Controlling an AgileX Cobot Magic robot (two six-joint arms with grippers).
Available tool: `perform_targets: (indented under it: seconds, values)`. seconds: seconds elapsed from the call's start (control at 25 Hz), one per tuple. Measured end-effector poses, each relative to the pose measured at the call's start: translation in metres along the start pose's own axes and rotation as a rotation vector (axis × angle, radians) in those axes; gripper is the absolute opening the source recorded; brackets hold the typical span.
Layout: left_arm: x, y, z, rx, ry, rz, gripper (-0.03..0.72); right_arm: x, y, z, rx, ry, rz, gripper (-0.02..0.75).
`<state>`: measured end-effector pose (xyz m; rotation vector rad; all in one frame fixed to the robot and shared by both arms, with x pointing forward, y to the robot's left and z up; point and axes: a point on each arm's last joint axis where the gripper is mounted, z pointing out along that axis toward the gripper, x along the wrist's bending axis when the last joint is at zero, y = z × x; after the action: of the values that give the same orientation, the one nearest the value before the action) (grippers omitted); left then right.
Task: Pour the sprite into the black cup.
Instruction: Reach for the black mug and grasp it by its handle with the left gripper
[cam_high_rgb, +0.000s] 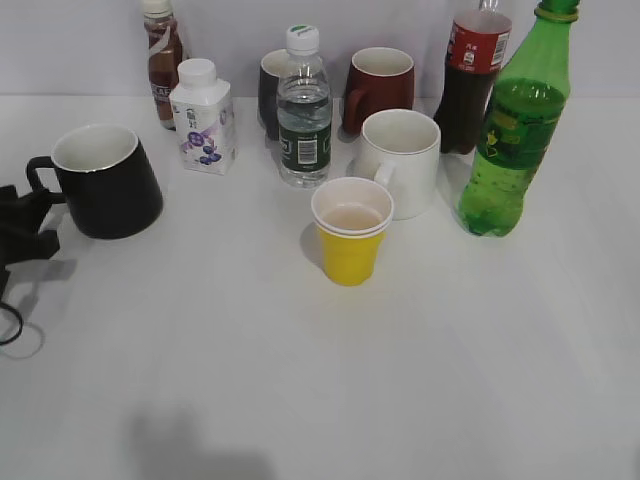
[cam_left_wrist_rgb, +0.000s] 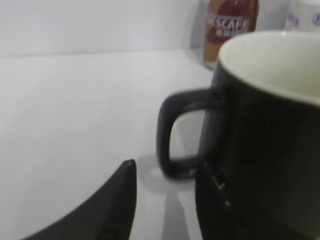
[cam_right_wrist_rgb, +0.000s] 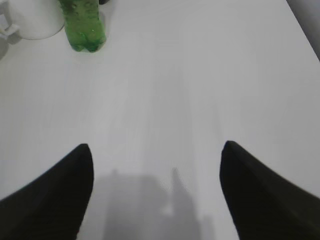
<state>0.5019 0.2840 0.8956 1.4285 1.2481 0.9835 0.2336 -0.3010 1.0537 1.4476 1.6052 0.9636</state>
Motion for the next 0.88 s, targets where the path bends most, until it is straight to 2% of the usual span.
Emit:
perform_targets:
  seconds: [0.2, 0.52, 0.6, 0.8, 0.88]
  values:
    - [0.002, 0.011, 0.016, -0.039, 0.0, 0.009, 0.314, 0.0, 0.0, 0.0, 0.0, 0.0, 0.0, 0.59]
    - [0.006, 0.018, 0.045, 0.009, 0.004, 0.024, 0.305, 0.0, 0.0, 0.0, 0.0, 0.0, 0.0, 0.59]
    - [0.007, 0.02, 0.05, 0.014, -0.001, 0.031, 0.265, 0.0, 0.0, 0.0, 0.0, 0.0, 0.0, 0.59]
    - [0.006, 0.021, 0.052, 0.02, -0.017, 0.047, 0.053, 0.001, 0.0, 0.0, 0.0, 0.009, 0.005, 0.59]
    - [0.005, 0.021, 0.052, 0.021, -0.028, 0.055, 0.051, 0.001, 0.0, 0.0, 0.0, 0.013, 0.008, 0.59]
